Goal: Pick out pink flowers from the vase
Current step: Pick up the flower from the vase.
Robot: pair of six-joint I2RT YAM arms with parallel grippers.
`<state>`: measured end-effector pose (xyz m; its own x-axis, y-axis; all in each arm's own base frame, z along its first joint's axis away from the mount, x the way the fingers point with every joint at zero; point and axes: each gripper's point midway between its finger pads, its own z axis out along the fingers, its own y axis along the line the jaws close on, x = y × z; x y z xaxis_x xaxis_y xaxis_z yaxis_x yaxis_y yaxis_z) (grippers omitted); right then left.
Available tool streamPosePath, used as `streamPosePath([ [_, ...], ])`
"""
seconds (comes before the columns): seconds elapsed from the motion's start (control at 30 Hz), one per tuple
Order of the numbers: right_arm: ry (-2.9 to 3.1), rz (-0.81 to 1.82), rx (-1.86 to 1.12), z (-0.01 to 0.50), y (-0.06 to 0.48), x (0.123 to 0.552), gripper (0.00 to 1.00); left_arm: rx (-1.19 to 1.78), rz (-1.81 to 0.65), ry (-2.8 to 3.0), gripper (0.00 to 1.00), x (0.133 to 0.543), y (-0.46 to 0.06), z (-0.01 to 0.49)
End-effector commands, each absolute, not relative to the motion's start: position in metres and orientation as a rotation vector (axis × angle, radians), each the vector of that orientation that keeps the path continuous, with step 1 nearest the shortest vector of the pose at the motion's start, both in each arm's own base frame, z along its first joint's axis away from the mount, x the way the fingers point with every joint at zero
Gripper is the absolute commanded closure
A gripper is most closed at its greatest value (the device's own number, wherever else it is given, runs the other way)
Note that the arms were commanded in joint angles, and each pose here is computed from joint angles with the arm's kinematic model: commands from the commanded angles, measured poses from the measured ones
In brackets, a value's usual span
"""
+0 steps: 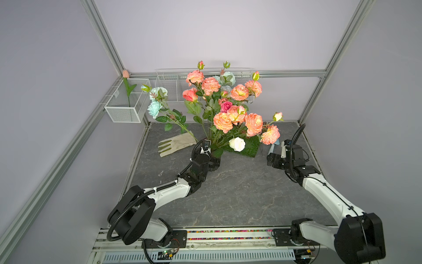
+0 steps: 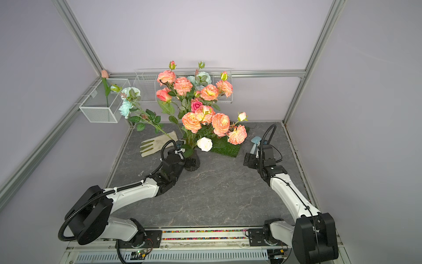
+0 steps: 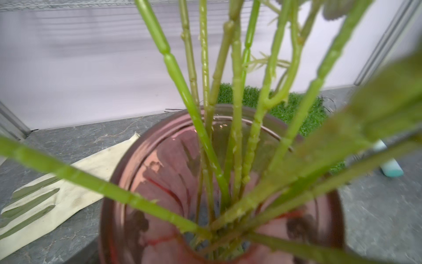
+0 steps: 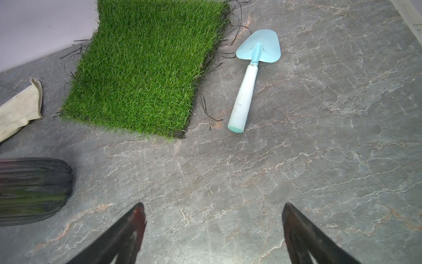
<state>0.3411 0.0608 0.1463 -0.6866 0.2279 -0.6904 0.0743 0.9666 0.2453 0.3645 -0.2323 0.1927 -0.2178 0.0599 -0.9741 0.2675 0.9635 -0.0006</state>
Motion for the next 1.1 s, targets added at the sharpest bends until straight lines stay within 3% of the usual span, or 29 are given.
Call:
streamPosePath([
  [0.0,2.304,0.274,0.174,0.159,0.066,0.338,0.06,0.143,-0.200,1.724,0.03,0.378,-0.230,0.211],
  [0.6,2.318,0.360,0.055,0.157,0.098,0.328,0.06,0.123,-0.210,1.799,0.22,0.392,-0.240,0.180],
  [0.9,2.308,0.402,-0.071,0.161,0.123,0.317,0.06,0.151,-0.218,1.845,0.52,0.389,-0.242,0.169],
  [1.07,2.302,0.462,-0.146,0.162,0.141,0.308,0.06,0.151,-0.214,1.885,0.84,0.388,-0.242,0.162],
])
